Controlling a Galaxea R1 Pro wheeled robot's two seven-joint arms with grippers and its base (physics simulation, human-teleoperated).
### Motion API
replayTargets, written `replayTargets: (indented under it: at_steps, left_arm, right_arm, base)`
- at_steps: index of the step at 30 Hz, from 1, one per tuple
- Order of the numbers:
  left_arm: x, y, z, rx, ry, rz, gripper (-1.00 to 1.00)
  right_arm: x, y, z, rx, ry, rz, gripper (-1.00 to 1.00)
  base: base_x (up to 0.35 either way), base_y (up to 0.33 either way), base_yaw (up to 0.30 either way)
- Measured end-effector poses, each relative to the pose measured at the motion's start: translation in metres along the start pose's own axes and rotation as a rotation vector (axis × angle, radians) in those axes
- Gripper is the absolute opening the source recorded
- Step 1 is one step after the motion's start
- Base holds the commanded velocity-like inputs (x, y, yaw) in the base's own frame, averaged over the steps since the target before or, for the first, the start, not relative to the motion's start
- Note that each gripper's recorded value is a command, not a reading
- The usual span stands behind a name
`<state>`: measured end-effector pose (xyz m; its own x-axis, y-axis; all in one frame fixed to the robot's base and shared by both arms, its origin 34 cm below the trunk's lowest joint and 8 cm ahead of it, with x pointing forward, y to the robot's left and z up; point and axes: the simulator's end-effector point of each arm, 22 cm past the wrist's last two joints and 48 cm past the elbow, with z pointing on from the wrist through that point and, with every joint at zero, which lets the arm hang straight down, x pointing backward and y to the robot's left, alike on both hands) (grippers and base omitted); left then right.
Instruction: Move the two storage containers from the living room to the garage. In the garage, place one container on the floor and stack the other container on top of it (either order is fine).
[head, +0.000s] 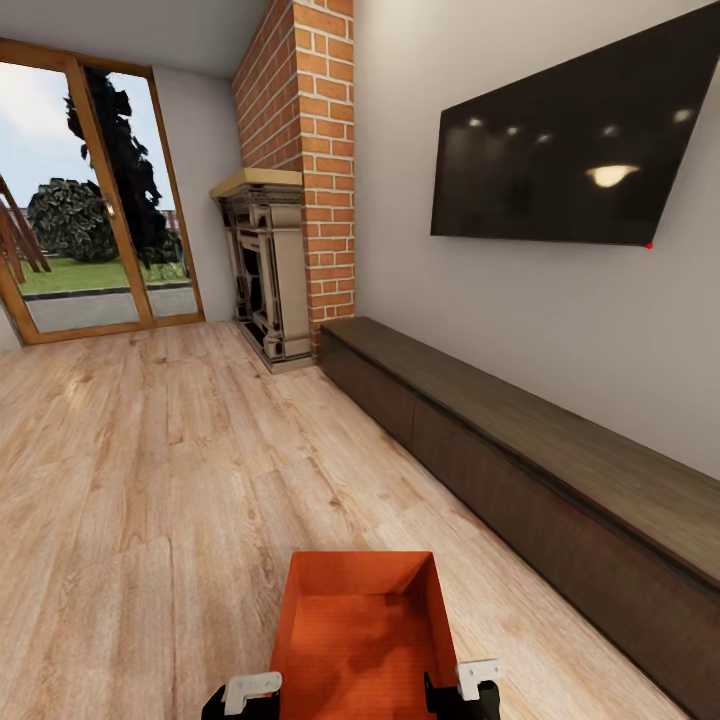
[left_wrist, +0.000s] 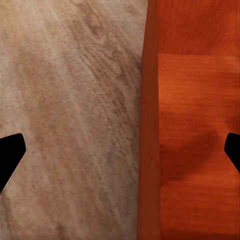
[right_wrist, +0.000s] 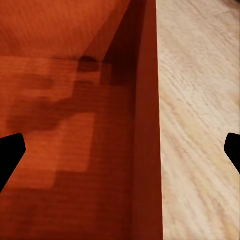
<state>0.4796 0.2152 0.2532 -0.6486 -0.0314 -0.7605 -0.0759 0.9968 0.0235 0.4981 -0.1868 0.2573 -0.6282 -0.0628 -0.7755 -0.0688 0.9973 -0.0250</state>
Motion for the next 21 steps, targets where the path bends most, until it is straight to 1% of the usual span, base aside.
replayTargets:
  at_steps: [13, 19, 21]
  left_arm:
    - [0.0, -0.001, 0.0, 0.003, -0.001, 0.005, 1.0]
    - [0.012, -0.001, 0.002, 0.002, 0.024, 0.005, 1.0]
    - [0.012, -0.001, 0.002, 0.002, 0.024, 0.005, 1.0]
  right_arm:
    - [0.0, -0.001, 0.0, 0.002, 0.0, 0.004, 1.0]
    - [0.012, 0.0, 0.002, 0.002, 0.024, 0.008, 1.0]
    - [0.012, 0.0, 0.002, 0.002, 0.024, 0.008, 1.0]
  base:
    - [0.0, 0.0, 0.0]
    - [0.0, 0.0, 0.0]
    - [0.0, 0.0, 0.0]
